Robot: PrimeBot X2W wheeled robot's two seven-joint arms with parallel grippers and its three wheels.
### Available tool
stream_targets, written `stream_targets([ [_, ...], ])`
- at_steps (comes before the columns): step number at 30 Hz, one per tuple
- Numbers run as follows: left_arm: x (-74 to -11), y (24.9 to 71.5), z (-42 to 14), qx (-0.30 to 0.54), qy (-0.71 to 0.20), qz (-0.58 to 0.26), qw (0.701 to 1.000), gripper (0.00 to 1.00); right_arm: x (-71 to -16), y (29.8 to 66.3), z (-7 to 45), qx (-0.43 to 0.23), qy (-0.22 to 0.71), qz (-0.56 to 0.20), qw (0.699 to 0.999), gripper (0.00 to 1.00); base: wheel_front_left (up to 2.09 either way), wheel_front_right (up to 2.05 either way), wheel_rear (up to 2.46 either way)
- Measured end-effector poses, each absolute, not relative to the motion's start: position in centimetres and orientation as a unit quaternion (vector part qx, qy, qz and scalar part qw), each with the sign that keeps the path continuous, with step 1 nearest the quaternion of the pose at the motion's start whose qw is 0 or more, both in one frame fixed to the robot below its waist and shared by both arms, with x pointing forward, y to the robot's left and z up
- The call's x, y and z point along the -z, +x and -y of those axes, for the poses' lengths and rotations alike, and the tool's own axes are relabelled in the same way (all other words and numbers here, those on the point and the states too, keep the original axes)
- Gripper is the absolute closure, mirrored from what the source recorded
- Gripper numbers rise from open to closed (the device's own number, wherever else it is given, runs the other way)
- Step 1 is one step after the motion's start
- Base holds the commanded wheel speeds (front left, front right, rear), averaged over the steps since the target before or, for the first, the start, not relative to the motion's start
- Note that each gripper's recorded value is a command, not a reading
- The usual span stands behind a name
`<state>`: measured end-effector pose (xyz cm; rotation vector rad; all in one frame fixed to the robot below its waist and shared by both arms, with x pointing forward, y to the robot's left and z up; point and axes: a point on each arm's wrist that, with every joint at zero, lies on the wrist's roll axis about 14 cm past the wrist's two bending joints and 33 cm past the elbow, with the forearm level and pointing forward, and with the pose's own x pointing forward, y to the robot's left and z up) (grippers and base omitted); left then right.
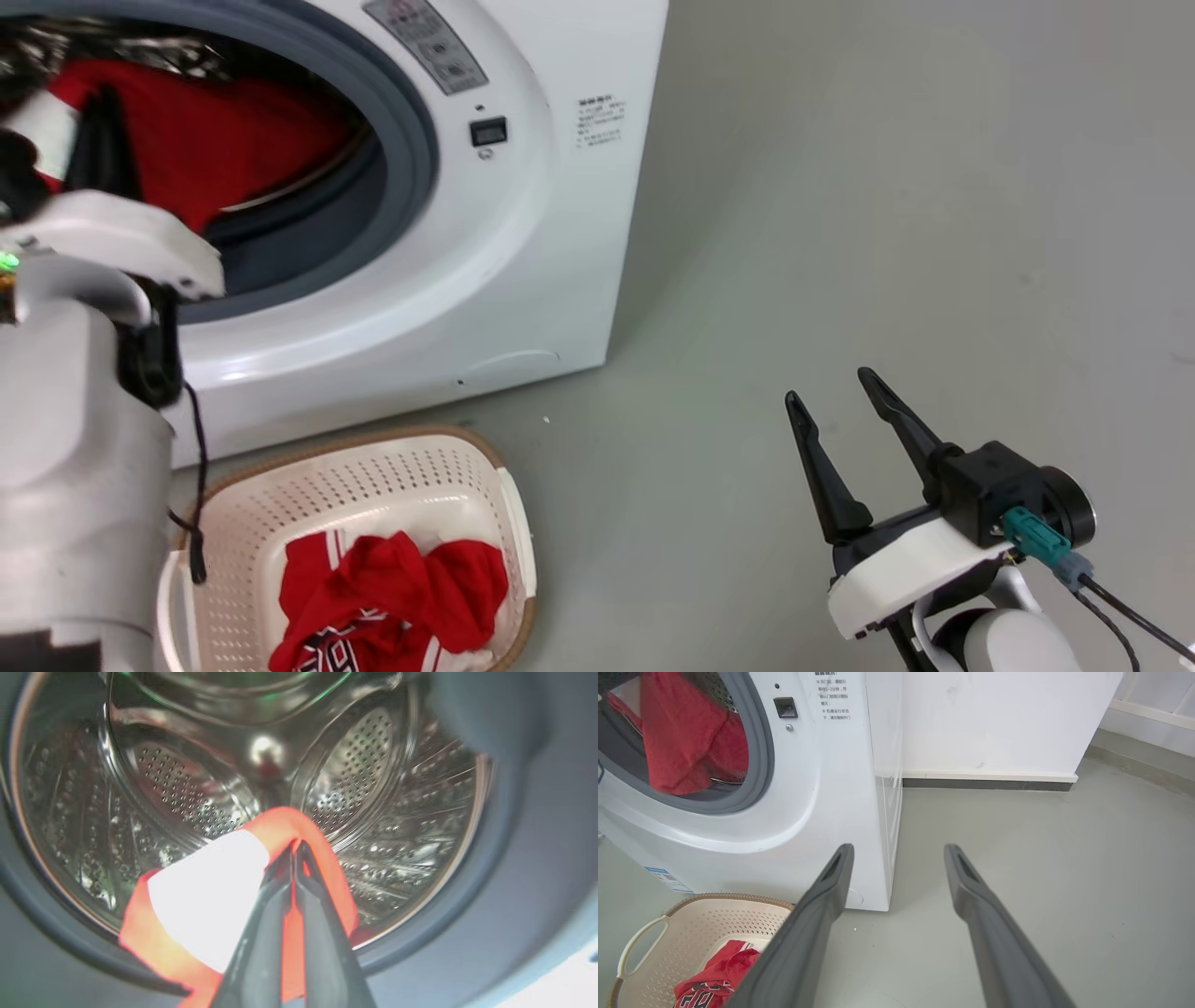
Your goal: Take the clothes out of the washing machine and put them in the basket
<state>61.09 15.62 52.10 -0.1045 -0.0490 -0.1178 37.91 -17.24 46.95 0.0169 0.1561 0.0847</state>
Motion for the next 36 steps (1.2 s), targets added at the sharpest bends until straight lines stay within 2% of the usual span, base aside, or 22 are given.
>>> stream_targets([
  [15, -60.2, 50.6, -15.4, 0.077, -0.048, 0.147, 0.985, 1.00, -50.7, 35.4, 16.1, -0.058, 0.015, -0.033, 0.998, 0.00, 0.00, 0.00, 0.00],
  [24, -61.0, 44.2, -16.2, 0.063, -0.057, 0.175, 0.981, 1.00, -51.1, 34.5, 15.4, -0.069, 0.014, -0.031, 0.997, 0.00, 0.00, 0.00, 0.00],
  [29, -59.9, 40.9, -16.9, 0.046, -0.059, 0.157, 0.985, 1.00, -51.4, 34.5, 14.6, -0.081, 0.009, -0.030, 0.996, 0.00, 0.00, 0.00, 0.00],
  [36, -53.6, 38.5, -17.2, 0.020, -0.081, 0.055, 0.995, 1.00, -50.9, 35.2, 14.2, -0.088, 0.005, -0.040, 0.995, 0.00, 0.00, 0.00, 0.00],
])
